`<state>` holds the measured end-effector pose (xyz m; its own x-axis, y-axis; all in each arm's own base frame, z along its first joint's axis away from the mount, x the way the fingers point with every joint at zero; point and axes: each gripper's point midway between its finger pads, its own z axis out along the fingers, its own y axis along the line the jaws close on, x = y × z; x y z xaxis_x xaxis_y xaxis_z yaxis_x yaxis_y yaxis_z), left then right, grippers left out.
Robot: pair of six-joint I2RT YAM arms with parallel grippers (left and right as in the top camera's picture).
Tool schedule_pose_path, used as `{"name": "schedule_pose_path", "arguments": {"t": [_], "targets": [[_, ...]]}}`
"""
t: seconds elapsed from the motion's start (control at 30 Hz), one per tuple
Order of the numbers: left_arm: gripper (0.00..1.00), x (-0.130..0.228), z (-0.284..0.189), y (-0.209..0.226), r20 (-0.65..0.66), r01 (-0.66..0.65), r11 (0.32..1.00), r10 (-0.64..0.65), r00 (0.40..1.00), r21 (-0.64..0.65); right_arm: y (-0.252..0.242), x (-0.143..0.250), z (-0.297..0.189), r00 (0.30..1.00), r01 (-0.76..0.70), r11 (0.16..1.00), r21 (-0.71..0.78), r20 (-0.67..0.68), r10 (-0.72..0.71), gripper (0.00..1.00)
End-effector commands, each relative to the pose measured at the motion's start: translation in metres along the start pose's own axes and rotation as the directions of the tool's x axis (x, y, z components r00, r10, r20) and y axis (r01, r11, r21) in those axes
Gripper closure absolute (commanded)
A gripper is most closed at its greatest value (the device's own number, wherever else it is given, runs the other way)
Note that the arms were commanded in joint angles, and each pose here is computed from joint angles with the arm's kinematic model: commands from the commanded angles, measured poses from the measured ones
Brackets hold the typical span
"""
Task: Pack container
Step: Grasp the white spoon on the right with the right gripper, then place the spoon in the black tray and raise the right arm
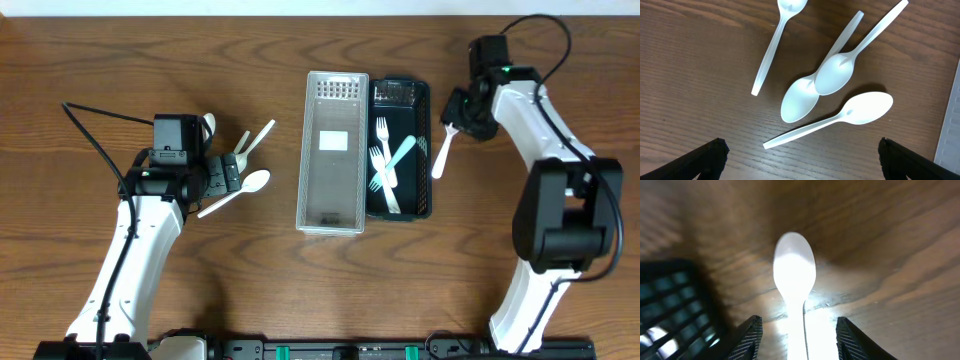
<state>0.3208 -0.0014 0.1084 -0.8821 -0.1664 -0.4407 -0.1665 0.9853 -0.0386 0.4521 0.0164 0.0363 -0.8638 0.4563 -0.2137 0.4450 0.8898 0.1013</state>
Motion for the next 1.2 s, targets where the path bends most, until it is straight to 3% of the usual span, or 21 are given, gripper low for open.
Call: {"name": "schedule_pose_path", "arguments": {"t": [0.0, 0.1, 0.33, 0.53, 0.7, 0.77, 0.97, 1.17], "targets": [[0.02, -0.006, -0.002, 0.000, 0.011, 0.000, 1.000, 0.000, 1.000, 0.003, 0.001, 0.009, 0.015, 0.999, -0.006, 1.000, 0.011, -0.038, 0.006, 0.51], [0.02, -0.006, -0.002, 0.000, 0.011, 0.000, 1.000, 0.000, 1.000, 0.003, -0.001, 0.013, 0.022, 0.998, -0.005, 1.000, 0.022, -0.057, 0.006, 0.56], [0.02, -0.006, -0.002, 0.000, 0.011, 0.000, 1.000, 0.000, 1.000, 0.003, -0.008, 0.030, 0.035, 0.995, 0.002, 0.999, 0.049, -0.104, 0.003, 0.57], [0.02, -0.006, -0.002, 0.000, 0.011, 0.000, 1.000, 0.000, 1.000, 0.003, -0.014, 0.039, 0.041, 0.992, 0.003, 0.998, 0.062, -0.124, 0.004, 0.66], [0.02, -0.006, -0.002, 0.000, 0.011, 0.000, 1.000, 0.000, 1.000, 0.003, -0.017, 0.042, 0.040, 0.990, 0.034, 0.997, 0.066, -0.140, -0.025, 0.93], [0.02, -0.006, -0.002, 0.000, 0.011, 0.000, 1.000, 0.000, 1.000, 0.003, -0.019, 0.040, 0.032, 0.989, 0.055, 0.996, 0.072, -0.141, -0.044, 0.97], [0.02, -0.006, -0.002, 0.000, 0.011, 0.000, 1.000, 0.000, 1.000, 0.003, 0.009, -0.006, -0.061, 0.989, 0.133, 0.991, 0.001, 0.060, -0.133, 0.99], [0.02, -0.006, -0.002, 0.000, 0.011, 0.000, 1.000, 0.000, 1.000, 0.003, 0.072, -0.019, -0.176, 0.919, 0.246, 0.957, -0.153, 0.350, -0.180, 0.99]]}}
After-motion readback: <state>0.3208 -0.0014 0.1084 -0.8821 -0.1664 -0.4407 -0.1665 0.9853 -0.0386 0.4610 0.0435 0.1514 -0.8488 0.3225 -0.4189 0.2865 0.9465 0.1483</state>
